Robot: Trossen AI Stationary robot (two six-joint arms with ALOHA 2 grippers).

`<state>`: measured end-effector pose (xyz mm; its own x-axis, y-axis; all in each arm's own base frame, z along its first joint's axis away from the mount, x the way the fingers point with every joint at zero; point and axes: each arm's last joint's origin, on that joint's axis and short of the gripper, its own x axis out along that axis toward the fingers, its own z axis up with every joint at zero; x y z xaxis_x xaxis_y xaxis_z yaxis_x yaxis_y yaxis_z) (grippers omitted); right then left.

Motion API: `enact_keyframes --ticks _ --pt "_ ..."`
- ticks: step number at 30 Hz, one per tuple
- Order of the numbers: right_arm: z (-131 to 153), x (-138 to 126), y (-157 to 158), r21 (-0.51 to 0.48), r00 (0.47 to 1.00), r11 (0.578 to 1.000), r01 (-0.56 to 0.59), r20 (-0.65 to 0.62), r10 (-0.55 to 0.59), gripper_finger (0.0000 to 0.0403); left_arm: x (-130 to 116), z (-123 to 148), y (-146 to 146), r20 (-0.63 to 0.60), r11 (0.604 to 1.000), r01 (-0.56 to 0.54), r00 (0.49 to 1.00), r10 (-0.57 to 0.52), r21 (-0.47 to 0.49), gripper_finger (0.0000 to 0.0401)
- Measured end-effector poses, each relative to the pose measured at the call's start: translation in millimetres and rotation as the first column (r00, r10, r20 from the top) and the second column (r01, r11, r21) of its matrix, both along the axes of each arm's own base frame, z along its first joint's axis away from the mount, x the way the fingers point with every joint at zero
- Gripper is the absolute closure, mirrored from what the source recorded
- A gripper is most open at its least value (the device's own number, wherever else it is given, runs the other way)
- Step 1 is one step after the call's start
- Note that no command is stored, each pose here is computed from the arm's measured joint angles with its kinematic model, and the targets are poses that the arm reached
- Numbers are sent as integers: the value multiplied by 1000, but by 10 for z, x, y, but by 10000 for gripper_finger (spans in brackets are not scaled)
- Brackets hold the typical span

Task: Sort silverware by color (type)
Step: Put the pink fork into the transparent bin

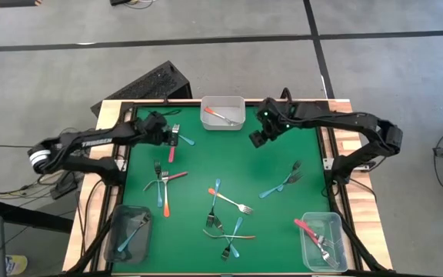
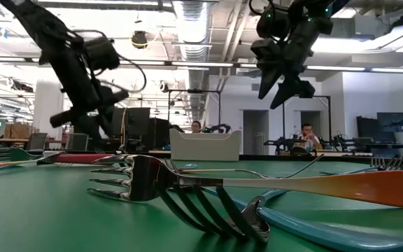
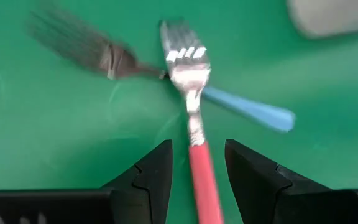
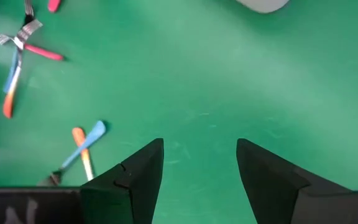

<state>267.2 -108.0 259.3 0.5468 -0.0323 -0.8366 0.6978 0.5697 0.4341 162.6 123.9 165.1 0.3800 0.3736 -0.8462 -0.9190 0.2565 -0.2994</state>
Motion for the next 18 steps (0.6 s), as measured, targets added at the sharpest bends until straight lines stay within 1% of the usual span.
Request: enact_keyframes --ticks 1,4,8,10,13,16,18 --pt "1 15 33 11 1000 1000 5 2 -5 176 10 -36 16 -15 1000 -1 1000 1 -23 266" --pt "1 53 141 36 1000 999 10 1 -10 176 57 -125 54 -62 999 29 998 -31 -36 266" --pt "0 93 263 28 999 999 42 -11 -42 176 96 -223 82 -105 995 86 990 -90 -41 266" --pt "-1 107 309 22 998 998 62 -16 -62 176 123 -248 94 -99 992 119 987 -123 -46 266" --pt "-6 136 379 24 996 996 84 -16 -84 176 151 -280 103 -78 988 137 987 -142 -65 266" --pt "-9 146 405 22 997 997 80 -16 -80 176 179 -311 118 -62 987 143 987 -148 -73 266" --pt "-9 146 402 25 996 996 86 -16 -86 176 185 -306 117 -37 988 126 991 -129 -89 266"
